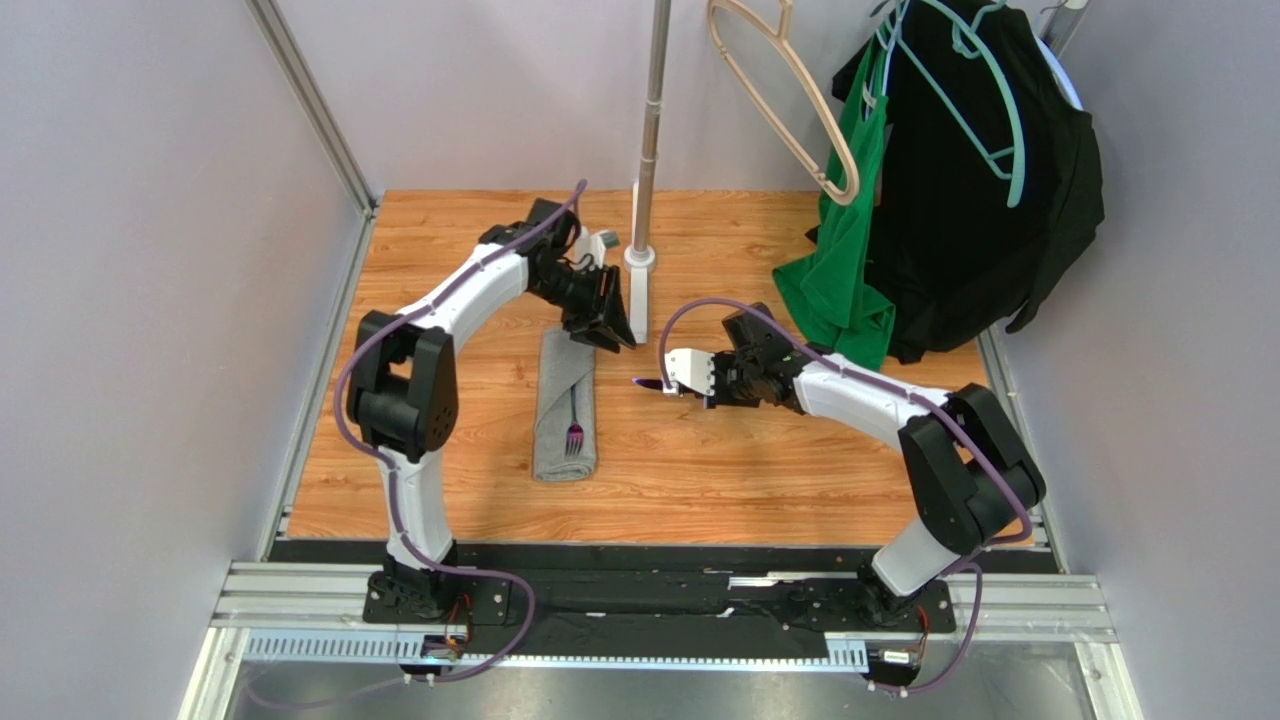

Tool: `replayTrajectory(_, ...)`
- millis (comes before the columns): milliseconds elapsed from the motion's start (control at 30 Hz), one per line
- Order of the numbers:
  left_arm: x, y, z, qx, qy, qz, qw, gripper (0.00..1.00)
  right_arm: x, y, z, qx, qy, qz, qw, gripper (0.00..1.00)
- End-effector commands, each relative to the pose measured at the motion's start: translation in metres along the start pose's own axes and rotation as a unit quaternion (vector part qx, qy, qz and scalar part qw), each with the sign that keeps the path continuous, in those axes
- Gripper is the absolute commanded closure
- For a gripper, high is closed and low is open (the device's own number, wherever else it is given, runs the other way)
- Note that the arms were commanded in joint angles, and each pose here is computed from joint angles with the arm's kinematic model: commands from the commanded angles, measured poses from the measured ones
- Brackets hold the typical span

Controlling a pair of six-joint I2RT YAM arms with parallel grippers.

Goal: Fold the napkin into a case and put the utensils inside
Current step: Pick up the knife from the center of the board, then pass from the right arm to the left

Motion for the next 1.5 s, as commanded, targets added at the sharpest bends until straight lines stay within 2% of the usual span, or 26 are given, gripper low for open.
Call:
replayTrajectory(0,-0.01,-0.018,-0.007,0.059,-0.054,-0.008,0.997,0.51,-0.02,0.012,0.02,-0.037,0.039,-0.046,0.998,1.0)
replayTrajectory(133,-0.011,-0.035,-0.012,0.086,-0.082,-0.009,0.993,0.5,-0.021,0.017,0.024,-0.04,0.049,-0.051,0.997,1.0)
replayTrajectory(500,-0.019,-0.051,-0.031,0.142,-0.088,-0.051,0.985,0.5,-0.024,0.023,0.032,-0.057,0.054,-0.055,0.995,1.0)
replayTrajectory(967,-0.017,-0.071,-0.055,0.189,-0.086,-0.064,0.976,0.57,-0.027,0.028,0.037,-0.071,0.057,-0.068,0.994,1.0)
replayTrajectory(1033,-0.015,-0.072,-0.058,0.19,-0.084,-0.062,0.976,0.7,-0.029,0.029,0.037,-0.071,0.056,-0.071,0.993,1.0)
replayTrajectory(1067,-0.017,-0.071,-0.057,0.18,-0.09,-0.061,0.978,0.8,-0.029,0.029,0.037,-0.07,0.052,-0.071,0.994,1.0)
replayTrajectory(1100,-0.014,-0.07,-0.059,0.179,-0.086,-0.056,0.978,0.94,-0.029,0.029,0.037,-0.071,0.048,-0.071,0.994,1.0)
replayTrajectory(1167,-0.022,-0.06,-0.055,0.15,-0.101,-0.062,0.981,1.0,-0.033,0.031,0.039,-0.072,0.018,-0.084,0.994,0.99)
replayTrajectory(1200,-0.017,-0.058,-0.06,0.147,-0.078,-0.057,0.984,1.0,-0.036,0.032,0.036,-0.062,-0.005,-0.099,0.993,0.75)
replayTrajectory(1233,-0.025,-0.047,-0.055,0.113,-0.092,-0.07,0.987,1.0,-0.045,0.036,0.038,-0.066,-0.023,-0.128,0.989,0.6)
replayTrajectory(1267,-0.012,-0.042,-0.057,0.107,-0.062,-0.067,0.99,1.0,-0.045,0.037,0.038,-0.068,-0.08,-0.141,0.984,0.3)
replayTrajectory(1300,-0.011,-0.036,-0.058,0.098,-0.036,-0.07,0.992,1.0,-0.052,0.044,0.042,-0.074,-0.103,-0.156,0.98,0.14)
replayTrajectory(1333,-0.017,-0.023,-0.057,0.074,-0.044,-0.08,0.993,1.0,-0.053,0.046,0.045,-0.08,-0.126,-0.157,0.976,0.0)
replayTrajectory(1400,-0.002,-0.012,-0.067,0.059,-0.009,-0.071,0.996,1.0,-0.054,0.056,0.051,-0.097,-0.199,-0.163,0.962,0.0)
replayTrajectory(1433,-0.01,0.001,-0.07,0.034,-0.022,-0.081,0.996,1.0,-0.054,0.059,0.056,-0.111,-0.223,-0.162,0.955,0.0)
replayTrajectory(1467,-0.001,0.002,-0.081,0.036,-0.005,-0.079,0.996,1.0,-0.054,0.063,0.06,-0.123,-0.244,-0.164,0.948,0.0)
Point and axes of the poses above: each gripper's point midway between its finger pads, its own y axis back along the fingers, its own x axis along the line the jaws close on, z = x × y, the point moved 5 cm from there along y, back along the fingers, and after that the axes turned 11 degrees about y, right-handed, at the moved point
